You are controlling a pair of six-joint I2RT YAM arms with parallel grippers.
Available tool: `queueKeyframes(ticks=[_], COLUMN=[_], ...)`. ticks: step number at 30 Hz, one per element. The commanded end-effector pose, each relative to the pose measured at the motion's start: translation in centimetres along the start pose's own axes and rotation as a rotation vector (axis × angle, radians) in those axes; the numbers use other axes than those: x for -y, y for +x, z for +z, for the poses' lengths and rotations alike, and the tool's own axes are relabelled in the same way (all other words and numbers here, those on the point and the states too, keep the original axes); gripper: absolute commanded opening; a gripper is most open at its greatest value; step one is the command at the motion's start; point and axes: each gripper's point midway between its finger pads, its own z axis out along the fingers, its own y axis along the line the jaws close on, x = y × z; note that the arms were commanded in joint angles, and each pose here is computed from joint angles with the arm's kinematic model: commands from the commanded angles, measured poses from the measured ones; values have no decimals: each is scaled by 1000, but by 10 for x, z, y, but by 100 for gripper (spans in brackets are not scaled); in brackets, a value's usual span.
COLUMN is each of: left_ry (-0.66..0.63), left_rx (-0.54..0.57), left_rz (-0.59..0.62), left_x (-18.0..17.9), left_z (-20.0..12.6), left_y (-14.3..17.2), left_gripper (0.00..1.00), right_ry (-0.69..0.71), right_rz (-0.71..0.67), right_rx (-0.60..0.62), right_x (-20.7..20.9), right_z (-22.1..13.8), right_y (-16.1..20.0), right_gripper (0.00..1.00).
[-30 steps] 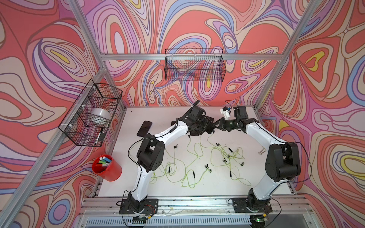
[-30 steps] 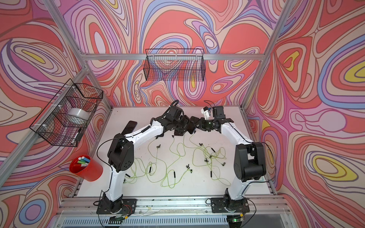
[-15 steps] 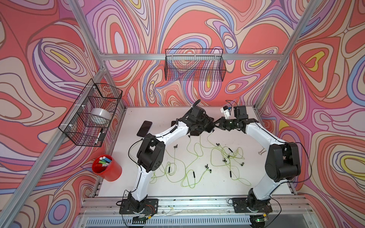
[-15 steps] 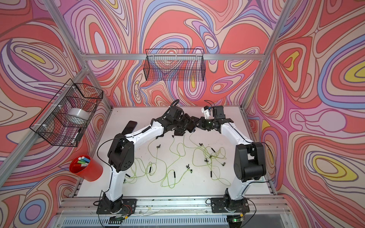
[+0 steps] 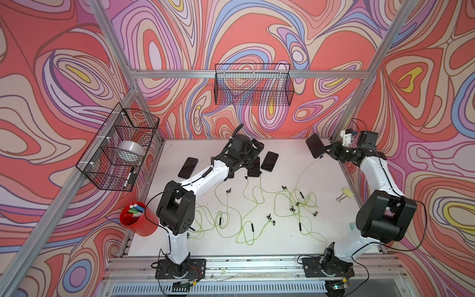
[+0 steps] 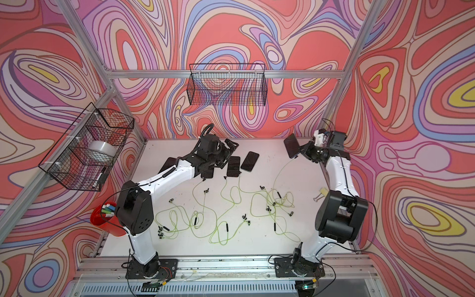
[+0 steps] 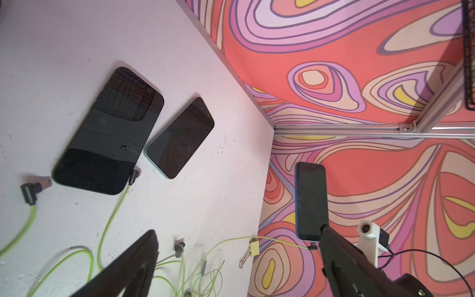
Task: Plug wired earphones into phones
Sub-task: Place the phone at the center of the board.
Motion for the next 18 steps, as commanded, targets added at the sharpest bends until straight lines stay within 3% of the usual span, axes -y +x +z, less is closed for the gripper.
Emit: queueKeyframes(ticks=[1,5,11,18], left_ry=[0,-8,-26,-117], left_rx=[29,27,-64,-125], left_rz=[28,39,79,268], left_x=[-3,-8,-15,-29], left_z=[-12,-16,-15,-13], left_y=[-7,-8,9,14], left_gripper=[99,98,97,93], right_ry=[-27,4,-7,-9], right_rz=[-48,-64,-29,27], right_rx=[11,-25,-80,-149], right_x=[12,27,60,90], right_z=[-29,-26,5,46], right_y=[-12,-2,40,75], right_gripper=[0,0,0,0])
